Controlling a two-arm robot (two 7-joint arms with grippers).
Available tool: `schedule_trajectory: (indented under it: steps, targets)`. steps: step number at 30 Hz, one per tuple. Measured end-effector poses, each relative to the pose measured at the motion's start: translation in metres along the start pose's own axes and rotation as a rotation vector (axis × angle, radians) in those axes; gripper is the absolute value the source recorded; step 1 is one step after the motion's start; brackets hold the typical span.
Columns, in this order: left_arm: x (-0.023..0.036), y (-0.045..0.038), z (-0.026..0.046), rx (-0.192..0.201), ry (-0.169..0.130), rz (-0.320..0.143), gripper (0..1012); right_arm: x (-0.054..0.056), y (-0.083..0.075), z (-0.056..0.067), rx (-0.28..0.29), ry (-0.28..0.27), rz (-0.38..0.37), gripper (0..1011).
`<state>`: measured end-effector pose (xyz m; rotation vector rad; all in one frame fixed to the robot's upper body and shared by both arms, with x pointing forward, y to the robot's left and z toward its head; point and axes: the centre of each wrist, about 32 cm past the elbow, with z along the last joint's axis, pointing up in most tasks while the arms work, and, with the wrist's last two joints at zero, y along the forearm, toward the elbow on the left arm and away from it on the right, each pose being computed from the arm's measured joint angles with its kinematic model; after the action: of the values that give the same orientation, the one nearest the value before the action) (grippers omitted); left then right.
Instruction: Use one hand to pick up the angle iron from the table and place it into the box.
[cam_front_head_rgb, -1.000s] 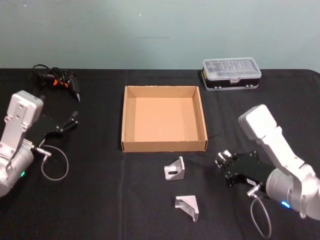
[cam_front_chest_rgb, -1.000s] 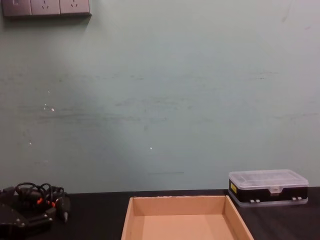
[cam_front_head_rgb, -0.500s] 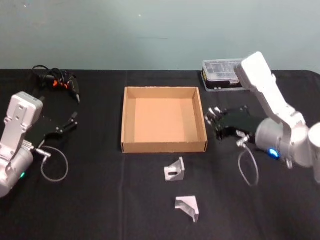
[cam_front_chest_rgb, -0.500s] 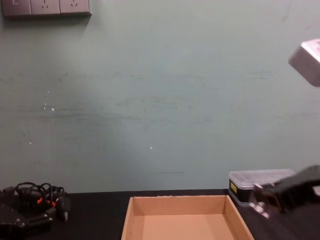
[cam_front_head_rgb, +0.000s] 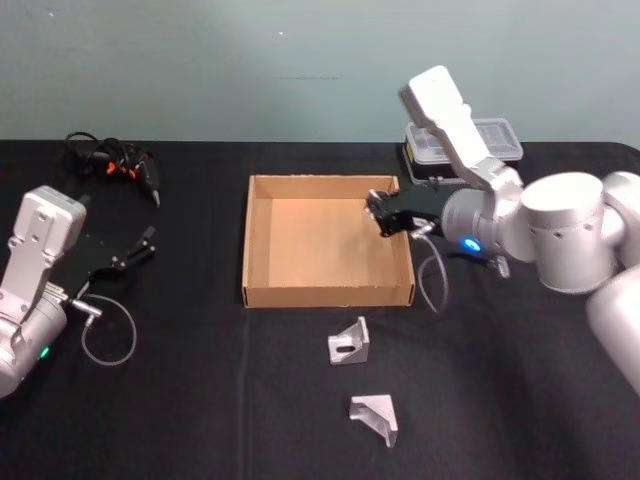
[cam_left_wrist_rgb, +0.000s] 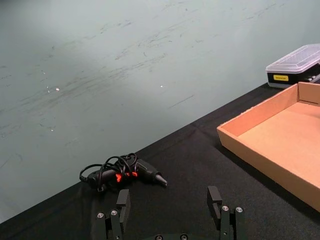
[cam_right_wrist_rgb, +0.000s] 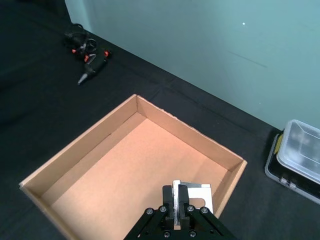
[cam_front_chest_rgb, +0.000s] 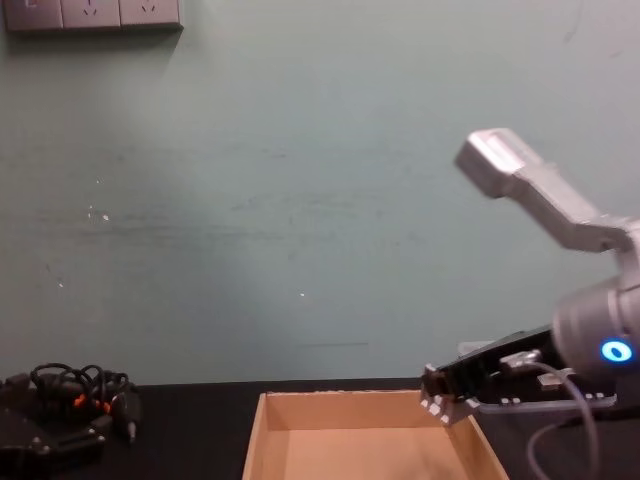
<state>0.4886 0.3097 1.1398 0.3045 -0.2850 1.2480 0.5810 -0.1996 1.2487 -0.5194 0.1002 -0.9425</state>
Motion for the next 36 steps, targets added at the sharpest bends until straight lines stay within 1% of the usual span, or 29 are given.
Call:
schedule_trajectory:
  steps: [2,3,4,5,6,8,10,11,15,20,27,29,30,31,32,34,35,36]
  targets:
    - [0.0000,0.0000,0.0000,0.000,0.000,0.000,1011,0.000,0.008,0.002,-0.008,-0.002,0.002,58]
    - [0.0000,0.0000,0.0000,0.000,0.000,0.000,1011,0.001,0.016,0.003,-0.017,-0.003,0.003,58]
    - [0.0000,0.0000,0.0000,0.000,0.000,0.000,1011,0.001,0.020,0.004,-0.021,-0.004,0.002,58]
    - [0.0000,0.0000,0.0000,0.000,0.000,0.000,1011,0.001,0.027,0.004,-0.030,-0.003,0.001,58]
    - [0.0000,0.0000,0.0000,0.000,0.000,0.000,1011,0.001,0.027,0.004,-0.030,-0.003,0.001,58]
    - [0.0000,0.0000,0.0000,0.000,0.000,0.000,1011,0.000,0.039,0.004,-0.047,-0.003,-0.001,58]
    - [0.0000,0.0000,0.0000,0.000,0.000,0.000,1011,0.000,0.047,0.003,-0.057,-0.001,-0.002,58]
    - [0.0000,0.0000,0.0000,0.000,0.000,0.000,1011,0.000,0.047,0.003,-0.057,-0.001,-0.002,58]
    - [0.0000,0.0000,0.0000,0.000,0.000,0.000,1011,0.002,0.058,0.001,-0.069,-0.001,-0.001,58]
    - [0.0000,0.0000,0.0000,0.000,0.000,0.000,1011,0.005,0.064,0.001,-0.064,-0.004,0.003,57]
    - [0.0000,0.0000,0.0000,0.000,0.000,0.000,1011,0.005,0.063,0.001,-0.062,-0.005,0.003,57]
    - [0.0000,0.0000,0.0000,0.000,0.000,0.000,1011,0.004,0.063,0.001,-0.062,-0.005,0.003,78]
    - [0.0000,0.0000,0.0000,0.000,0.000,0.000,1011,0.004,0.063,0.001,-0.063,-0.004,0.002,114]
    - [0.0000,0.0000,0.0000,0.000,0.000,0.000,1011,0.004,0.063,0.001,-0.063,-0.004,0.002,114]
    - [0.0000,0.0000,0.0000,0.000,0.000,0.000,1011,0.004,0.063,0.001,-0.062,-0.004,0.002,168]
    - [0.0000,0.0000,0.0000,0.000,0.000,0.000,1011,0.004,0.063,0.001,-0.062,-0.004,0.002,199]
    - [0.0000,0.0000,0.0000,0.000,0.000,0.000,1011,0.004,0.063,0.001,-0.063,-0.004,0.002,255]
    - [0.0000,0.0000,0.0000,0.000,0.000,0.000,1011,0.004,0.063,0.001,-0.063,-0.004,0.002,281]
